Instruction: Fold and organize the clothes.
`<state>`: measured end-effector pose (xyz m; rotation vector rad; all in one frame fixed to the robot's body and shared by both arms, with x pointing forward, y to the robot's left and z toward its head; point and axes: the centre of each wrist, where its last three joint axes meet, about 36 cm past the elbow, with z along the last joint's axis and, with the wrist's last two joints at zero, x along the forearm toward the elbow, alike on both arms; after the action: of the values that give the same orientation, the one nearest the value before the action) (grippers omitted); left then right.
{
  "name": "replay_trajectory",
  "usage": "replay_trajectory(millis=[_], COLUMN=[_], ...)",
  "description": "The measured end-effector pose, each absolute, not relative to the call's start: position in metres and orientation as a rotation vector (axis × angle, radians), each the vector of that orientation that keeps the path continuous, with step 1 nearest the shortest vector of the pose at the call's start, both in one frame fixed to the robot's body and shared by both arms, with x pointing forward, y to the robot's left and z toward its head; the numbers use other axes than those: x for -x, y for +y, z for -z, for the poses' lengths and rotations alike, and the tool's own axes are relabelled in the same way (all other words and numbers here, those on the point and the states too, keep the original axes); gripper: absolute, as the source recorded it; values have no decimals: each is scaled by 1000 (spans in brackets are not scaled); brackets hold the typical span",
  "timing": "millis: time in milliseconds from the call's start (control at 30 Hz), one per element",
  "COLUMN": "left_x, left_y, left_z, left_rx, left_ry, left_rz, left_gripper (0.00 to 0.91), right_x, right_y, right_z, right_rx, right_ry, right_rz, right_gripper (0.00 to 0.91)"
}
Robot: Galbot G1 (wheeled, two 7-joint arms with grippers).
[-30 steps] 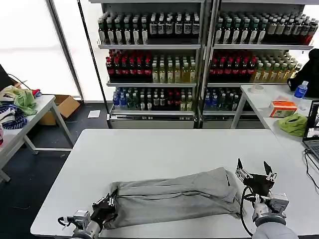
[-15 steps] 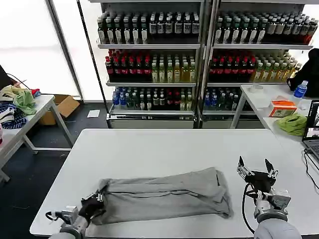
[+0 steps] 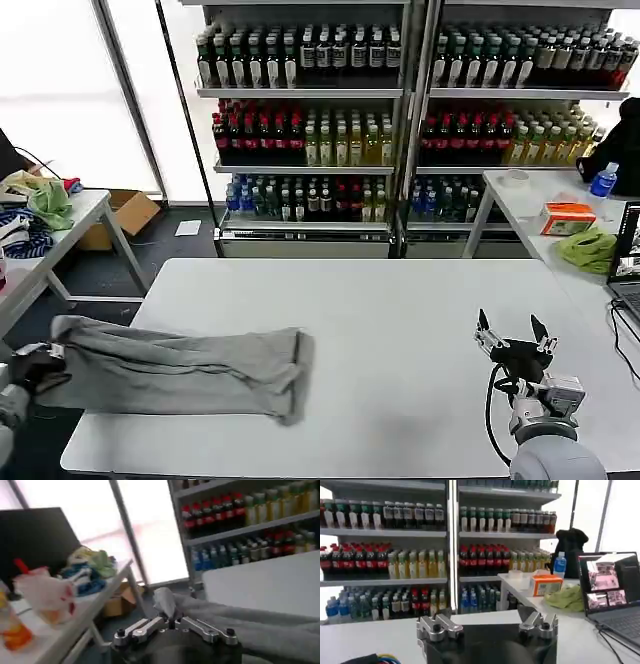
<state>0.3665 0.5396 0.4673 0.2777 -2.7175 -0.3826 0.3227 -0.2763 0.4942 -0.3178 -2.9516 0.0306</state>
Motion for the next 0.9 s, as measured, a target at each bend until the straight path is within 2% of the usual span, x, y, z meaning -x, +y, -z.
replay_trajectory(millis=[167,300,633,900], left_x=[-371,-372,-371,-368], left_y=[567,563,478,383], left_z=[-491,-493,-457,-445], left_rx=[-338,-336,-177,9], left_ry=[-2710,-2704,-2708,-2730], left_rz=[448,468,436,377], left_gripper=[0,0,0,0], right_x=[-319,-316,-307,-302], right_y=[-277,-278,-277,-274], right_z=[-495,-495,-487,-478], right_rx=[335,352,382,390], right_ry=[-2951,-2946,-2920,-2895], right_rz=[-30,-28,-26,-28], right_gripper=[907,907,907,907])
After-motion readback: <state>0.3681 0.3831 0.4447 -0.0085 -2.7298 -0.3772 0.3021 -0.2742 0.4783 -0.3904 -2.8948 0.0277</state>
